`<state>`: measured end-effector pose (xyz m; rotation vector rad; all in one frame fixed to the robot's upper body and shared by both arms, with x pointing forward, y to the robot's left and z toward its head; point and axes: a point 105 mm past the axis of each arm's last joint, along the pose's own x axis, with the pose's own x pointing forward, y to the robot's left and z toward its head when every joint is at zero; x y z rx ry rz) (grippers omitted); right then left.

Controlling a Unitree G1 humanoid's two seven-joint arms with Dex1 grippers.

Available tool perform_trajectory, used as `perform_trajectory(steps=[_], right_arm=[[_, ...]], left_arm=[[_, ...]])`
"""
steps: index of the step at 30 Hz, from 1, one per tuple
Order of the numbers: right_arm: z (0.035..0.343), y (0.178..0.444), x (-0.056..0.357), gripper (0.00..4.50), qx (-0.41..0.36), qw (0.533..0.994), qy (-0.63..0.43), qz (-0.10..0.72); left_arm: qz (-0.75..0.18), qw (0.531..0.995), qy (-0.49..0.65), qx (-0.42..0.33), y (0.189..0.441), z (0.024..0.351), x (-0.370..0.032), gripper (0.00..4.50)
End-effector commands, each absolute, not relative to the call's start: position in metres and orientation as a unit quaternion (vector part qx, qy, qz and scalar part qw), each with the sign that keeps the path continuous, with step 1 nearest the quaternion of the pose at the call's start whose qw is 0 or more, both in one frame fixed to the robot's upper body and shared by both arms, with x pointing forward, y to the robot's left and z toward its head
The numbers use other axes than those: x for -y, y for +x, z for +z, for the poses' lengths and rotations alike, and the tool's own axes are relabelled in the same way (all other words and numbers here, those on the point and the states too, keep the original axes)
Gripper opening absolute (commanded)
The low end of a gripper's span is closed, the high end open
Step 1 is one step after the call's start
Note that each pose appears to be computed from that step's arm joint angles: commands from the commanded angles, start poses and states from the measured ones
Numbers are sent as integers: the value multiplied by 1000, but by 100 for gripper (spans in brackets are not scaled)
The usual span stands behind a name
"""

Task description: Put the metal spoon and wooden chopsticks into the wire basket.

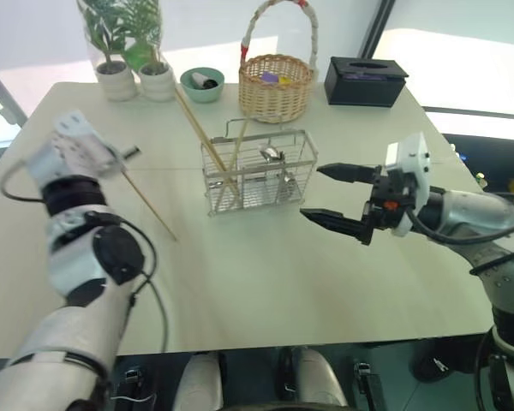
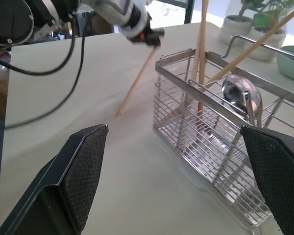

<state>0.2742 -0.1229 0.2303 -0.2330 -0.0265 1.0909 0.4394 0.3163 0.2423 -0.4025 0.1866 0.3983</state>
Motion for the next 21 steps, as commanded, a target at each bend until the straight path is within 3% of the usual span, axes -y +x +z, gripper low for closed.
perform_trajectory(steps=[1,6,11,14,21], right_arm=[[241,271,122,450,34,848,-115,517],[237,269,120,450,33,848,-111,517],[236,269,120,450,34,850,-110,513],[237,268,120,450,36,853,-110,510],[238,268,123,450,39,859,-109,498]], left_arm=[[101,974,-175,102,439,343,-312,3],[-85,934,-211,276,412,447,-275,3],[-267,874,-225,339,377,502,-220,3],[-359,850,-203,329,362,505,-180,3],[-454,849,-90,255,351,451,-116,3]])
